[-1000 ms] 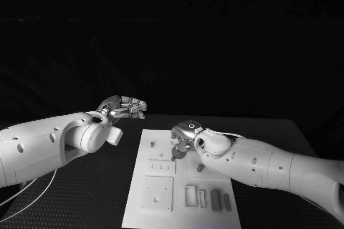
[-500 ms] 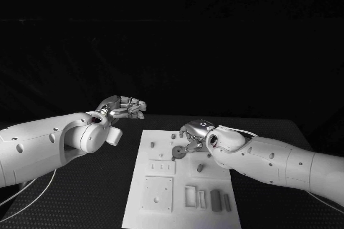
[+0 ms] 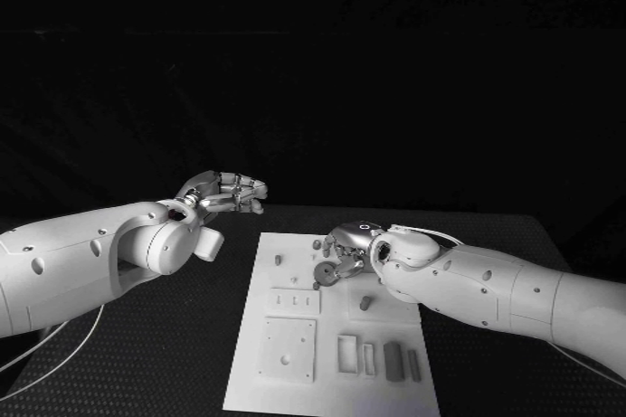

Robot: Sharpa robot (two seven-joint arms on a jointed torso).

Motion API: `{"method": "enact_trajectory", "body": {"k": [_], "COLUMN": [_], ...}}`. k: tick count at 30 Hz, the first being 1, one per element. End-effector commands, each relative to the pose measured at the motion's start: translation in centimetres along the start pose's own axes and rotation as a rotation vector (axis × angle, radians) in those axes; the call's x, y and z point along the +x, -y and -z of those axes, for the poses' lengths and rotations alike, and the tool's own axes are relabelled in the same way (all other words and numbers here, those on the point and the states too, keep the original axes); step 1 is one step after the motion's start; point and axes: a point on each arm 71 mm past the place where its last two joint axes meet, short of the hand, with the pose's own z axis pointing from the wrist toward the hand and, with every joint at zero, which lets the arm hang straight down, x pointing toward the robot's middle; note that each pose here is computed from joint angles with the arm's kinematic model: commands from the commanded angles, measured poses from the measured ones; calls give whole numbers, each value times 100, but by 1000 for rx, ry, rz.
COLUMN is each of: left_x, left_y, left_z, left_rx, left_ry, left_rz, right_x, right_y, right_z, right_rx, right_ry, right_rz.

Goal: Assemble the parts on the task board

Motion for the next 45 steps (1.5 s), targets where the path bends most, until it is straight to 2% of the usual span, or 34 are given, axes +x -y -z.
{"method": "enact_trajectory", "body": {"k": [1, 20, 45], "left_x": [22, 14, 5], "left_y": [25, 24, 22], "left_z": [-4, -3, -5], "left_rx": [16, 16, 15], "left_ry": [-7, -6, -4], "left_rz": [-2, -3, -3], "right_x": [34, 137, 194], "right_y": [-49, -26, 19], "right_z": [-14, -52, -52], "right_rx": [-31, -21, -23], "right_ry": [-37, -69, -57], "right_rz": [-13, -11, 38]}}
